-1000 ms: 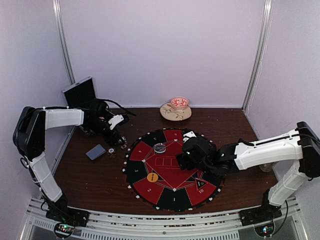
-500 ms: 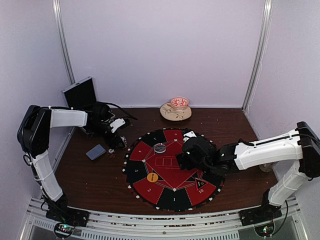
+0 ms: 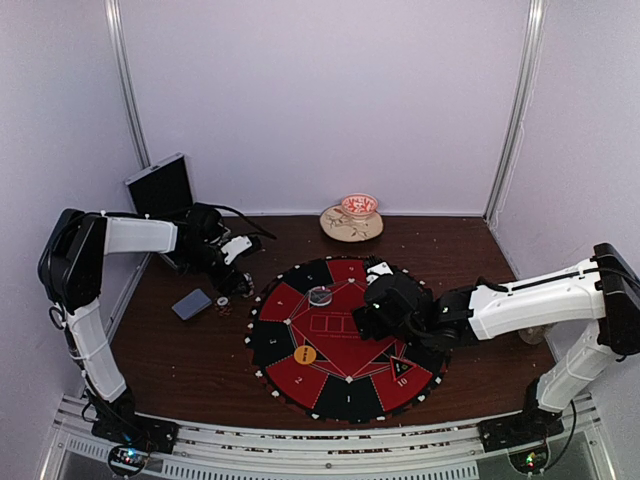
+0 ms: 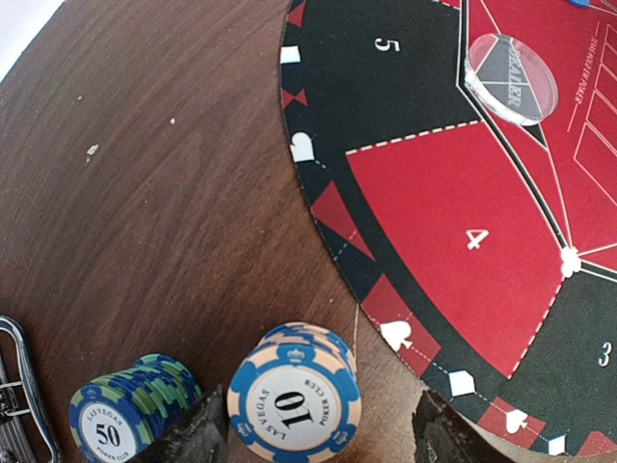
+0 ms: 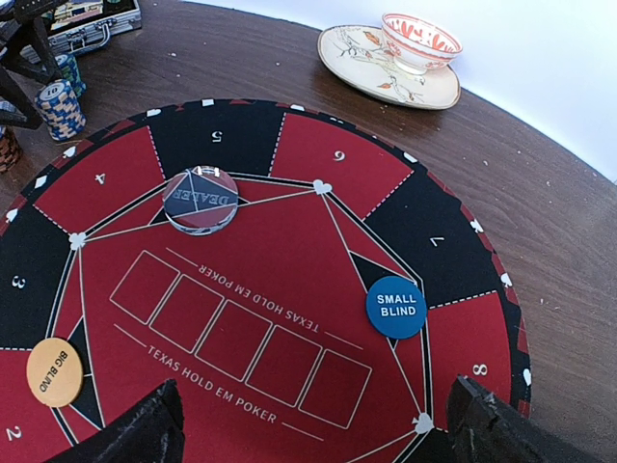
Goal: Distribute texas hold em gaming equipment
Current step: Pick up the pile of poker chips from the pile of poker chips, then place the poker chips pile at the small blind area.
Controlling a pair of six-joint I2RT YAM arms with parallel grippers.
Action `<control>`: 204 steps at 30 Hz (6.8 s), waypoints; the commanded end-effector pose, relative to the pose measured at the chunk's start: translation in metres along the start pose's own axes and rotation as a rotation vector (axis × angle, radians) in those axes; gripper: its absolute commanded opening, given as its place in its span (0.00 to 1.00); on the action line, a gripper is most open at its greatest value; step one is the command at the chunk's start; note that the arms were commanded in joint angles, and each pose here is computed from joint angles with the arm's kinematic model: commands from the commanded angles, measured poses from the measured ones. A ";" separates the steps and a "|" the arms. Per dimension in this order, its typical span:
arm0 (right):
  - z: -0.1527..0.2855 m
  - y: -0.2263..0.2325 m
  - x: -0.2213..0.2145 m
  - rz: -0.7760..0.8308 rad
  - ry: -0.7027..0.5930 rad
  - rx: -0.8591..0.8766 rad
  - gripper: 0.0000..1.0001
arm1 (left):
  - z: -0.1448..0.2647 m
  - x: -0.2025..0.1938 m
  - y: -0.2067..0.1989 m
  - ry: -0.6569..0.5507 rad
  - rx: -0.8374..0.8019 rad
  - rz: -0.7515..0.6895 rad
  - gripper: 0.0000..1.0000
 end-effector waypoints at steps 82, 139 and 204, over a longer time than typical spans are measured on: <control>0.047 -0.173 -0.019 -0.429 -0.160 -0.387 0.95 | -0.027 0.158 -0.222 -0.216 -0.220 -0.453 0.23; 0.079 -0.198 -0.028 -0.564 -0.231 -0.437 0.92 | -0.195 0.206 -0.305 -0.371 -0.109 -0.587 0.21; 0.064 -0.229 -0.013 -0.651 -0.207 -0.511 1.00 | -0.045 0.207 -0.300 -0.363 -0.050 -0.557 0.98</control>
Point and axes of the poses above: each gripper's point midway between its finger pads, its own z axis back along the fingers, its own y axis along the line the jaws close on, x = y × z, the point moved 3 cm from there along z, back along the fingers, and after that the axes turned 13 degrees about z, right-handed, at the moved point
